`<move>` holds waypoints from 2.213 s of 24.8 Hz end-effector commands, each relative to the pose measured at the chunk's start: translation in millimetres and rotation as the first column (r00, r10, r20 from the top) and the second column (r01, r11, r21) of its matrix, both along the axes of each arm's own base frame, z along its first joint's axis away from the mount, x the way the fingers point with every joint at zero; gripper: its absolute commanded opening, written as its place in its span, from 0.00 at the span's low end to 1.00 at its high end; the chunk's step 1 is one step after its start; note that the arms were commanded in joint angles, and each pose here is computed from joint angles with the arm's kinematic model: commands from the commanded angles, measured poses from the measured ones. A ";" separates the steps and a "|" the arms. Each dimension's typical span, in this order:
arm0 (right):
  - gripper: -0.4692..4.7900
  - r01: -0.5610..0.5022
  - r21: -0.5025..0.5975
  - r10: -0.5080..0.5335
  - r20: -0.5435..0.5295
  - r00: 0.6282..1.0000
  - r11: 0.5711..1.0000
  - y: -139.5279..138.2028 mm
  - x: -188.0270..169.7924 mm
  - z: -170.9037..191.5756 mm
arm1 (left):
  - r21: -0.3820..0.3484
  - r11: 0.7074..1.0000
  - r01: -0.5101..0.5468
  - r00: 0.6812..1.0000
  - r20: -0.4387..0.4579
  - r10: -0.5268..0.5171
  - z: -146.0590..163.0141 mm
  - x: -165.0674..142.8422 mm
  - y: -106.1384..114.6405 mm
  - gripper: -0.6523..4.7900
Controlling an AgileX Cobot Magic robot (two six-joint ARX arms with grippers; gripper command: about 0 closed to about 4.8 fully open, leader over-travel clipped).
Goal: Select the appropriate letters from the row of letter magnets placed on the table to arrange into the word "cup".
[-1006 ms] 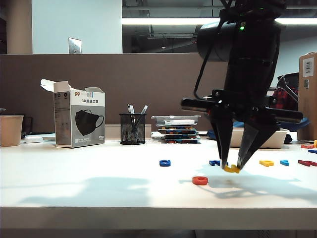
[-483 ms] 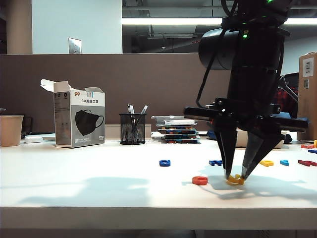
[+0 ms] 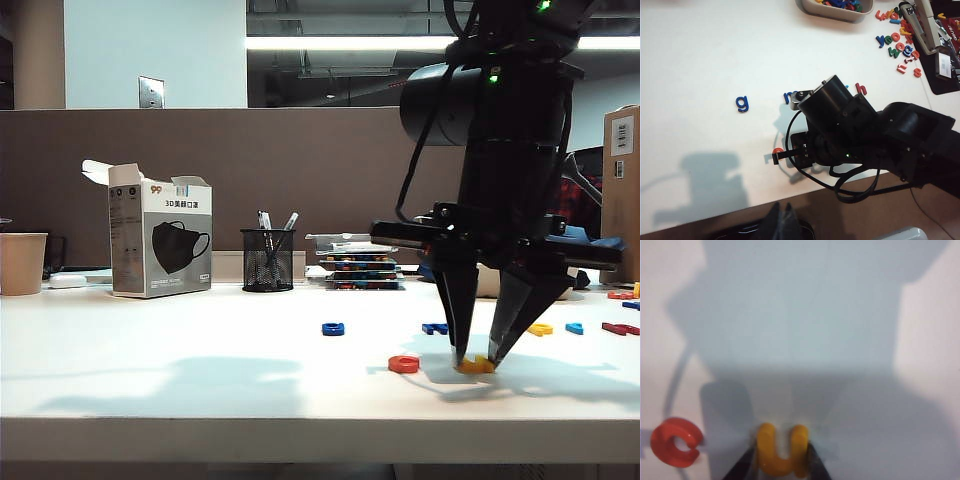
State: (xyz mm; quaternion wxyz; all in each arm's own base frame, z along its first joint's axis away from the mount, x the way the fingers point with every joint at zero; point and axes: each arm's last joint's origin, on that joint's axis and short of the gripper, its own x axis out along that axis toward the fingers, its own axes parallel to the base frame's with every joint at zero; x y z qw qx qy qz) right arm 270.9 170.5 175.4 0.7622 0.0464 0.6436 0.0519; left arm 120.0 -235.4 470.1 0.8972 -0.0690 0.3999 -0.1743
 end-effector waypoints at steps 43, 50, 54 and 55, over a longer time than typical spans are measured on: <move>0.52 -0.034 -0.020 0.036 0.083 0.996 0.999 -1.4 25.9 67.2 | -0.007 1.000 -0.002 1.000 0.013 0.002 1.7 -0.1 0.5 0.11; 0.52 -0.020 -0.022 0.022 0.122 0.992 1.000 -13.5 37.5 89.7 | -0.007 1.000 -0.002 1.000 0.013 0.002 1.7 -0.1 0.5 0.11; 0.52 -0.016 -0.065 0.025 0.145 0.989 0.998 -26.5 44.2 105.7 | -0.007 1.000 -0.002 1.000 0.013 0.002 1.8 -0.1 0.5 0.11; 0.52 -0.011 -0.067 0.021 0.146 0.989 0.998 -29.5 45.6 108.1 | -0.007 1.000 -0.002 1.000 0.013 0.002 1.8 -0.1 0.5 0.11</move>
